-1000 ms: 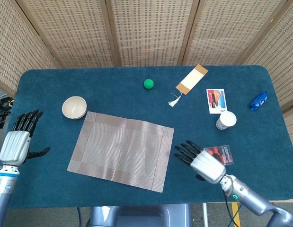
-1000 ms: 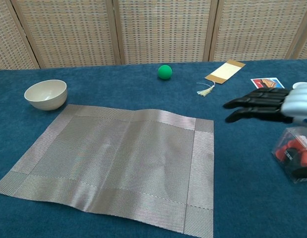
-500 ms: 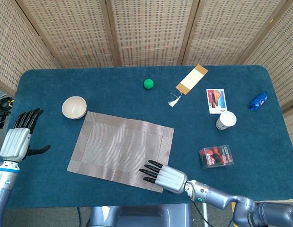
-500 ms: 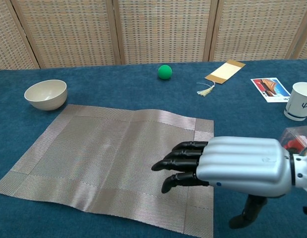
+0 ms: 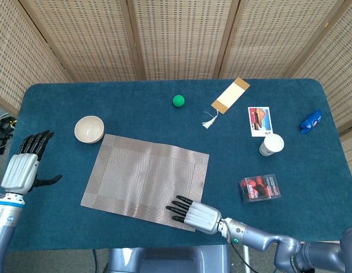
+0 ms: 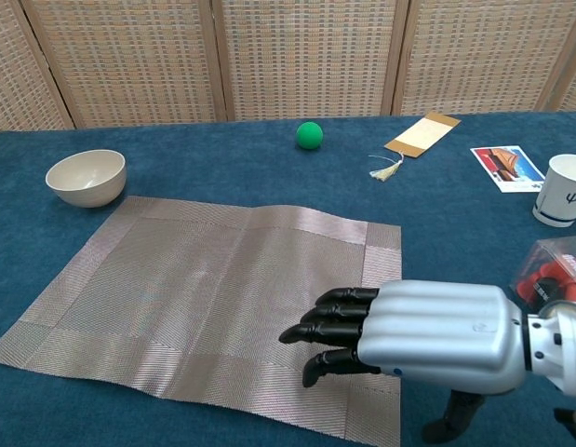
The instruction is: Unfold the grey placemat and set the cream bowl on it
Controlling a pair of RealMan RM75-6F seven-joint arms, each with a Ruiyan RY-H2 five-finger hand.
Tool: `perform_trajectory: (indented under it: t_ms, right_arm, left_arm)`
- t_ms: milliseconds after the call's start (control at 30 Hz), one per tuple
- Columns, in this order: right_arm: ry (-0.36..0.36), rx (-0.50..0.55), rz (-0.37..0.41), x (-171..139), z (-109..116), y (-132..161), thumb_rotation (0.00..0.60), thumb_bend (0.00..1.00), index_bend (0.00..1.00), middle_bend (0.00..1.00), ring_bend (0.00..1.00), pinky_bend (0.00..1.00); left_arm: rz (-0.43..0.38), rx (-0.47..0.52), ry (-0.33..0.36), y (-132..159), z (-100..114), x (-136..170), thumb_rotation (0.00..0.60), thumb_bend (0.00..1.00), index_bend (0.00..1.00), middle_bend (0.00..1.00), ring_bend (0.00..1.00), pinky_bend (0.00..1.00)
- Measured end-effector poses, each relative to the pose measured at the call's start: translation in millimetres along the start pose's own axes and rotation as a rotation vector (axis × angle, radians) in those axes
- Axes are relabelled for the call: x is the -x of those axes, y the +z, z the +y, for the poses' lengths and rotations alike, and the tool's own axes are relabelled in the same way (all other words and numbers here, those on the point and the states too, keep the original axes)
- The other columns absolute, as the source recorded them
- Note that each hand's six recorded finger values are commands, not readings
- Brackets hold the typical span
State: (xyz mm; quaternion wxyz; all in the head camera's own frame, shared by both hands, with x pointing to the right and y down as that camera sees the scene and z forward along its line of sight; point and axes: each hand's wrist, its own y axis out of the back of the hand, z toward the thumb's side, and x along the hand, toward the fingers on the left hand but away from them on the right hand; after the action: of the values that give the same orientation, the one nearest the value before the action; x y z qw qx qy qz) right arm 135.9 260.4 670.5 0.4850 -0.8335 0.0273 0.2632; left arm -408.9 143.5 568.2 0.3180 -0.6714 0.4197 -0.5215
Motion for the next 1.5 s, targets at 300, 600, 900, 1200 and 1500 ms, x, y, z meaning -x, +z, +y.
perform_trajectory:
  t_ms: [300, 600, 900, 1200, 1500]
  right_arm:
    - [0.011, -0.025, 0.014, 8, -10, 2, 0.600, 0.00, 0.24, 0.00, 0.00, 0.00]
    - [0.009, -0.029, 0.030, 17, -14, 5, 0.600, 0.00, 0.24, 0.01, 0.00, 0.00]
    - [-0.009, -0.034, 0.027, 24, -10, 2, 0.600, 0.15, 0.24, 0.02, 0.00, 0.00]
    - [-0.024, -0.024, 0.017, 27, -9, -2, 0.600, 0.39, 0.24, 0.02, 0.00, 0.00]
    - [-0.027, -0.012, 0.008, 28, -10, -5, 0.600, 0.52, 0.25, 0.03, 0.00, 0.00]
  left_arm:
    - [-0.003, -0.003, -0.004, 1, -1, -1, 0.600, 0.00, 0.00, 0.00, 0.00, 0.00]
    - [-0.004, -0.001, -0.006, 1, -2, -2, 0.600, 0.00, 0.00, 0.00, 0.00, 0.00]
    - [-0.006, 0.002, -0.010, 1, -2, -4, 0.600, 0.00, 0.00, 0.00, 0.00, 0.00]
    - [-0.011, 0.002, -0.013, 3, -3, -5, 0.600, 0.00, 0.00, 0.00, 0.00, 0.00]
    - [-0.013, 0.003, -0.016, 3, -3, -5, 0.600, 0.00, 0.00, 0.00, 0.00, 0.00]
